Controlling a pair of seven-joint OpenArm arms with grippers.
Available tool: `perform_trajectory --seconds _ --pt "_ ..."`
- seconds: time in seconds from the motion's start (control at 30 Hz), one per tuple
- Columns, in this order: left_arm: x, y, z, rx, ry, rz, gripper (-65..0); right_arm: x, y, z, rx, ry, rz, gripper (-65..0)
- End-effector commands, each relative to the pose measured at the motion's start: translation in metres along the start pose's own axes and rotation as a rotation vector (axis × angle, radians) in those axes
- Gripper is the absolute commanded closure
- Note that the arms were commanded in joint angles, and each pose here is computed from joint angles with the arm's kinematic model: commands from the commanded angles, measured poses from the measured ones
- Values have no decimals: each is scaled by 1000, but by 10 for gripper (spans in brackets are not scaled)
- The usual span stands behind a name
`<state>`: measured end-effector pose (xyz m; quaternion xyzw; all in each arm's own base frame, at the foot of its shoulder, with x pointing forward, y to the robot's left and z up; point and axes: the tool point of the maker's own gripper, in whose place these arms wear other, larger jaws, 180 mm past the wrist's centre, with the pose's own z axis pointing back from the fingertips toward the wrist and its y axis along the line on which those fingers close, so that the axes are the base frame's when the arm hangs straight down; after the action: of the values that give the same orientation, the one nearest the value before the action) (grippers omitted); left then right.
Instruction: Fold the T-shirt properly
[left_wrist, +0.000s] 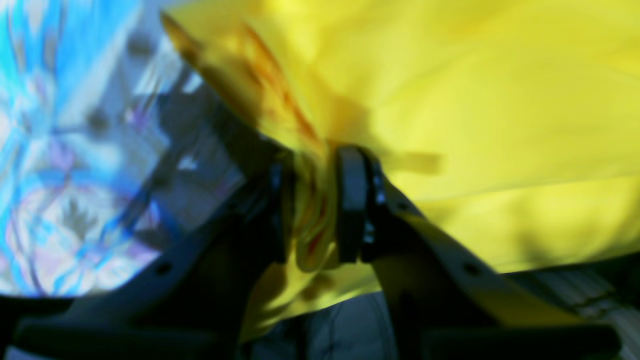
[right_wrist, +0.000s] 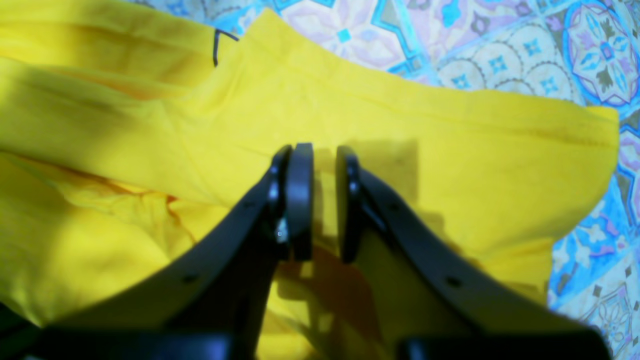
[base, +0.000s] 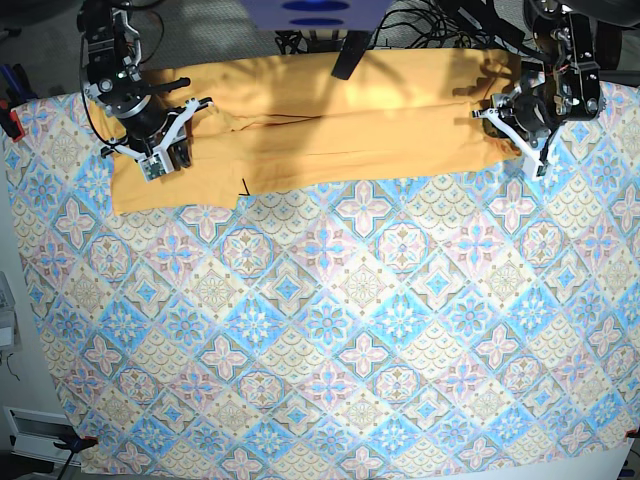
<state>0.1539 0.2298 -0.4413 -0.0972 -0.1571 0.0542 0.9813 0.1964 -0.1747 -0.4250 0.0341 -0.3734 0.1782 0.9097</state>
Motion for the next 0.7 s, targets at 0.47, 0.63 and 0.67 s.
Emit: perform_trajectory --seconds 0.47,0.63,0.67 --pt "24 -39 22 -127 -122 9 -128 11 -7 2 -14 -40 7 -82" --pt "19 10 41 -4 -113 29 -186 10 -7 2 -14 -35 7 -82" --pt "18 16 42 11 -104 22 -223 10 -7 2 -14 -35 7 -82"
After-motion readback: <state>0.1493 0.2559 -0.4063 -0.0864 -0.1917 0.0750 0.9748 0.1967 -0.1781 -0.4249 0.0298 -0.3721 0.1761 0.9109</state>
